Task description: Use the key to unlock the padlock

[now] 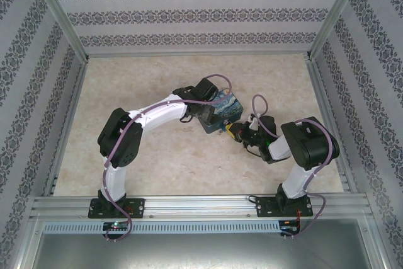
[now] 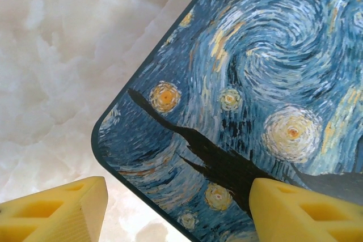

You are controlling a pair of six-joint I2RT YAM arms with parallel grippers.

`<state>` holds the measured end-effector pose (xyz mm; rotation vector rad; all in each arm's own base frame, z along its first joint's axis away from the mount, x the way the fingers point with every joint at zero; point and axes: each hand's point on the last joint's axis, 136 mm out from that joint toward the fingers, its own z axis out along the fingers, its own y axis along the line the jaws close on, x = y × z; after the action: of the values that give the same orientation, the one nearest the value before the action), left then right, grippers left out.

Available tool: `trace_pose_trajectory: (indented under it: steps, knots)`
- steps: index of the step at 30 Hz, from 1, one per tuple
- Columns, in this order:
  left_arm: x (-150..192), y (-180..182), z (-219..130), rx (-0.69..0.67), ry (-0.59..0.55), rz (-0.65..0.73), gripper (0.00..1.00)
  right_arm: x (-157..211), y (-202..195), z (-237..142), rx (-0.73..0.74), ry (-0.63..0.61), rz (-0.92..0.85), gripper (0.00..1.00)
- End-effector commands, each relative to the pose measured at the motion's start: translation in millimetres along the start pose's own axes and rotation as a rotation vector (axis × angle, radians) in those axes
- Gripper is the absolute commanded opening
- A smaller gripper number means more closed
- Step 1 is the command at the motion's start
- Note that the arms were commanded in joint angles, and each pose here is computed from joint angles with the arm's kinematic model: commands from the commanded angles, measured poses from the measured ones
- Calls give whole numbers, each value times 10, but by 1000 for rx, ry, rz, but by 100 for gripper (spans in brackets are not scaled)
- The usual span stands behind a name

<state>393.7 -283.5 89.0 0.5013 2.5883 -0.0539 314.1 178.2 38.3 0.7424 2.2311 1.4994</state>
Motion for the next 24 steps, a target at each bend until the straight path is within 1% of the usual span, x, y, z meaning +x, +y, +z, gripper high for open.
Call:
trace_pose_trajectory:
  steps: [1,4,7,8,13,16,21,24]
  knots:
    - [1075,387,411,-165,381,129,67,-208,-90,-72,38,-78,63,0]
    - [1093,375,434,-163,388,133,66,-273,-55,-87,24,-75,63,0]
    - [1103,355,457,-160,393,141,65,-311,-115,-137,33,-66,78,0]
    - [1108,348,464,-160,397,145,65,-400,-40,-130,19,-73,65,0]
    - [1121,303,505,-156,408,165,65,-485,-49,-150,40,-59,65,0]
    - [1139,288,522,-161,419,181,64,-492,-59,-145,100,-35,36,0]
    - [1153,258,543,-154,426,188,64,-527,-29,-224,214,-21,-63,0]
    - [1165,246,554,-151,433,187,64,-563,12,-269,238,-27,-89,0]
